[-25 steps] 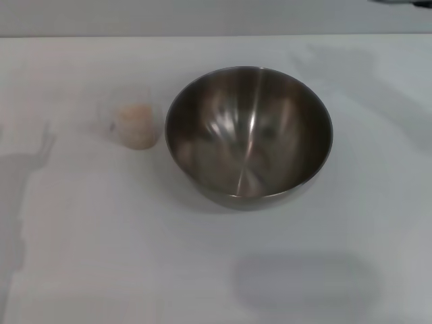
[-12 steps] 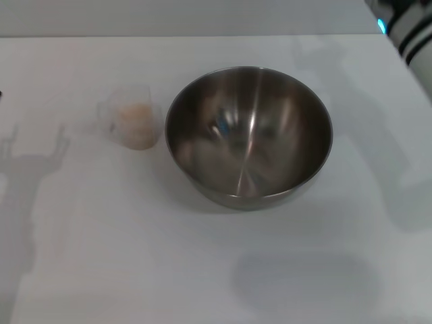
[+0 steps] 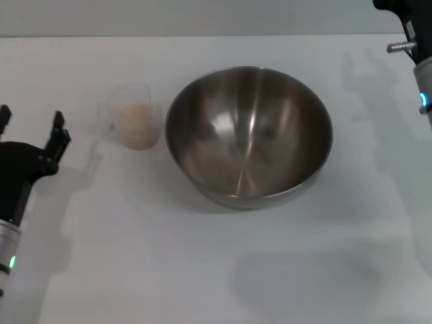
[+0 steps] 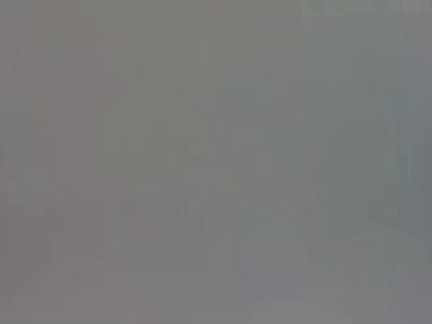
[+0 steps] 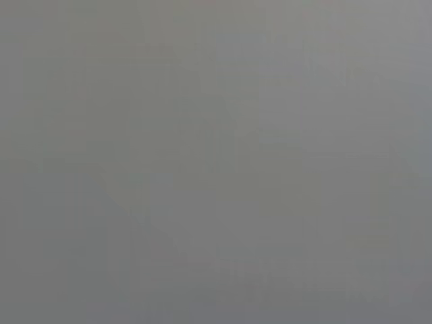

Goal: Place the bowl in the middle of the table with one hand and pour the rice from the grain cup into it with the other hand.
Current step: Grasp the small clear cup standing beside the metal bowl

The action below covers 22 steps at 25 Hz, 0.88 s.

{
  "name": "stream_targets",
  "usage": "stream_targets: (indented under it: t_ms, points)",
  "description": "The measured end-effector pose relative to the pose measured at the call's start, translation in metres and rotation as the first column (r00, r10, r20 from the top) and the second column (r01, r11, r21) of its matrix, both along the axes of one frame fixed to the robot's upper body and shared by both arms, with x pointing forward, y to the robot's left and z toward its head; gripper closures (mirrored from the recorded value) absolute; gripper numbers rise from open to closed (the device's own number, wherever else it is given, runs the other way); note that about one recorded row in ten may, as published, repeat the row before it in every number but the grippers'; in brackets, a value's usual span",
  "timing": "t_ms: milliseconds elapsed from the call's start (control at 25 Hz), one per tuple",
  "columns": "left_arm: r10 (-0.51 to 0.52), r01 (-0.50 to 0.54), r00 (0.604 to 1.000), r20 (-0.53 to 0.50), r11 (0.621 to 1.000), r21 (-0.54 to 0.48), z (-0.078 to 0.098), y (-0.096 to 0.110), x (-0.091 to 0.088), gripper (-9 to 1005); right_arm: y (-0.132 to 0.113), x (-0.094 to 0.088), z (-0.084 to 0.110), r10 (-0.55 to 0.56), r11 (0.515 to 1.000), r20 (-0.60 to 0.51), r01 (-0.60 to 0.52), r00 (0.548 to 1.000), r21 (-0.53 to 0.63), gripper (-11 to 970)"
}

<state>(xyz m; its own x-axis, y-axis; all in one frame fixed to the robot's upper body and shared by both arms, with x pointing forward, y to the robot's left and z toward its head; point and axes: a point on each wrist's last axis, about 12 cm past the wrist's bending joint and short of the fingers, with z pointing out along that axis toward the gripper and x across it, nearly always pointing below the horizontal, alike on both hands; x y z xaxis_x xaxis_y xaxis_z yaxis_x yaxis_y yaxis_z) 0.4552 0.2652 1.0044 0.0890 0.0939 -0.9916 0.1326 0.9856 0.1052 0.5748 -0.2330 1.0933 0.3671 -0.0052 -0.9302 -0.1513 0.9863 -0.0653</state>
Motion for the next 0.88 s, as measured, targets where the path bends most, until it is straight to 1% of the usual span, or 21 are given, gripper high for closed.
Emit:
stream_targets:
  t_ms: [40, 80, 240, 360, 520, 560, 720, 800, 880]
  points:
    - [-0.006, 0.006, 0.999, -0.033, 1.0, 0.003, -0.003, -0.006, 0.001, 294, -0.005, -0.002, -0.005, -0.01, 1.0, -0.019, 0.009, 1.0, -0.009, 554]
    - [-0.006, 0.006, 0.999, -0.033, 1.0, 0.003, -0.003, -0.006, 0.001, 295, -0.005, -0.002, -0.005, -0.01, 1.0, -0.019, 0.009, 1.0, -0.009, 554]
    - [-0.032, 0.03, 0.995, -0.094, 0.999, -0.016, -0.007, -0.017, 0.004, 298, -0.013, -0.006, -0.013, -0.031, 0.999, -0.047, 0.029, 0.998, -0.036, 553]
    - [-0.048, 0.045, 0.99, -0.129, 0.999, -0.022, -0.009, -0.022, 0.006, 301, -0.016, -0.006, -0.015, -0.038, 0.999, -0.054, 0.035, 0.998, -0.04, 553]
    - [-0.067, 0.064, 0.982, -0.174, 0.998, -0.019, -0.012, -0.028, 0.014, 304, -0.019, -0.008, -0.017, -0.043, 0.998, -0.063, 0.041, 0.997, -0.04, 553]
    - [-0.07, 0.068, 0.98, -0.189, 0.998, -0.016, -0.012, -0.029, 0.019, 305, -0.02, -0.009, -0.018, -0.047, 0.998, -0.065, 0.044, 0.997, -0.041, 553]
    - [-0.07, 0.07, 0.977, -0.203, 0.998, -0.01, -0.012, -0.03, 0.025, 308, -0.021, -0.01, -0.019, -0.05, 0.998, -0.064, 0.048, 0.997, -0.041, 554]
    - [-0.061, 0.065, 0.975, -0.213, 0.998, 0.013, -0.012, -0.032, 0.033, 310, -0.022, -0.011, -0.019, -0.052, 0.998, -0.063, 0.049, 0.997, -0.041, 554]
    - [-0.058, 0.063, 0.975, -0.213, 0.998, 0.018, -0.011, -0.032, 0.035, 311, -0.022, -0.011, -0.02, -0.053, 0.998, -0.063, 0.05, 0.997, -0.041, 554]
